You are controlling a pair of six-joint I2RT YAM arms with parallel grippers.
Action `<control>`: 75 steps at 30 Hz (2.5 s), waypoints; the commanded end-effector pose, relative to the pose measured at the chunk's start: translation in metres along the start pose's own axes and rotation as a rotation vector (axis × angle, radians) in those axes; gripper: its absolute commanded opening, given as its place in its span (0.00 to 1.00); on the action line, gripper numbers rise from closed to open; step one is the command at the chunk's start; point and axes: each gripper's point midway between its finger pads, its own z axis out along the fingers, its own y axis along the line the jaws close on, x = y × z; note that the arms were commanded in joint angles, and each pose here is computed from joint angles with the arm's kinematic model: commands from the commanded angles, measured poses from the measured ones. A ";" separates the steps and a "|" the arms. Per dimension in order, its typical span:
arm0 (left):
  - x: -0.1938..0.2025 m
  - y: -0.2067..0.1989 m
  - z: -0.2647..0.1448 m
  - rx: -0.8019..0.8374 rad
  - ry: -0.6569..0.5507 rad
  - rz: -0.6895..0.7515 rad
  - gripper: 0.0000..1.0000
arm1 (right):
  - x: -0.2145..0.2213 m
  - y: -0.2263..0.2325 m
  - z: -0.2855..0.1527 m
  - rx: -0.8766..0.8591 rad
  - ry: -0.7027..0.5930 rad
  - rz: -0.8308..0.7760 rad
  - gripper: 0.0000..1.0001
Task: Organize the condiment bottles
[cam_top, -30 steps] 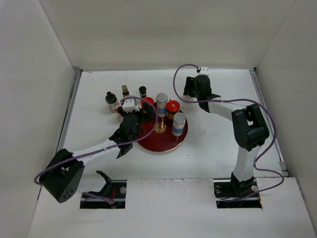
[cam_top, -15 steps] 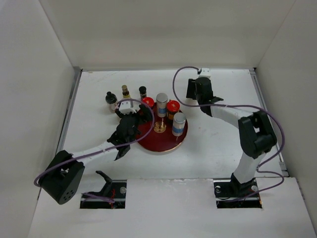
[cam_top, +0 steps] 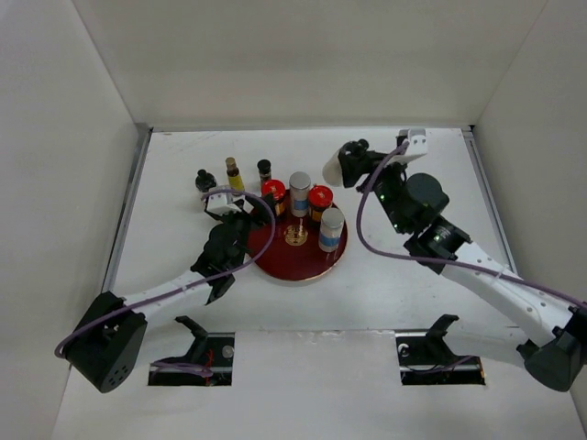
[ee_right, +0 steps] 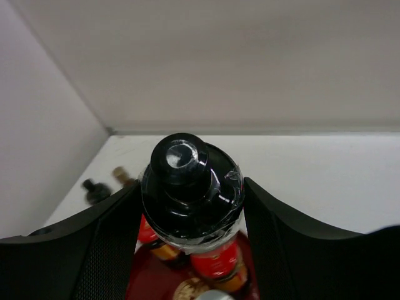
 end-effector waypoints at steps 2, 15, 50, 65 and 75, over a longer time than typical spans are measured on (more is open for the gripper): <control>-0.039 -0.004 -0.007 0.024 -0.109 -0.105 0.91 | 0.028 0.058 -0.024 -0.172 0.050 0.035 0.49; -0.055 0.017 -0.010 -0.057 -0.142 -0.122 0.91 | 0.164 0.095 -0.053 -0.251 0.290 -0.046 0.49; -0.043 -0.018 0.089 -0.165 0.147 0.217 0.81 | 0.183 0.074 -0.084 -0.274 0.253 -0.055 0.94; 0.004 0.006 0.166 -0.264 0.322 0.337 0.72 | 0.131 0.027 -0.091 -0.194 0.113 0.116 0.96; 0.033 0.021 0.184 -0.294 0.383 0.364 0.74 | 0.132 0.025 -0.086 -0.188 0.116 0.122 0.97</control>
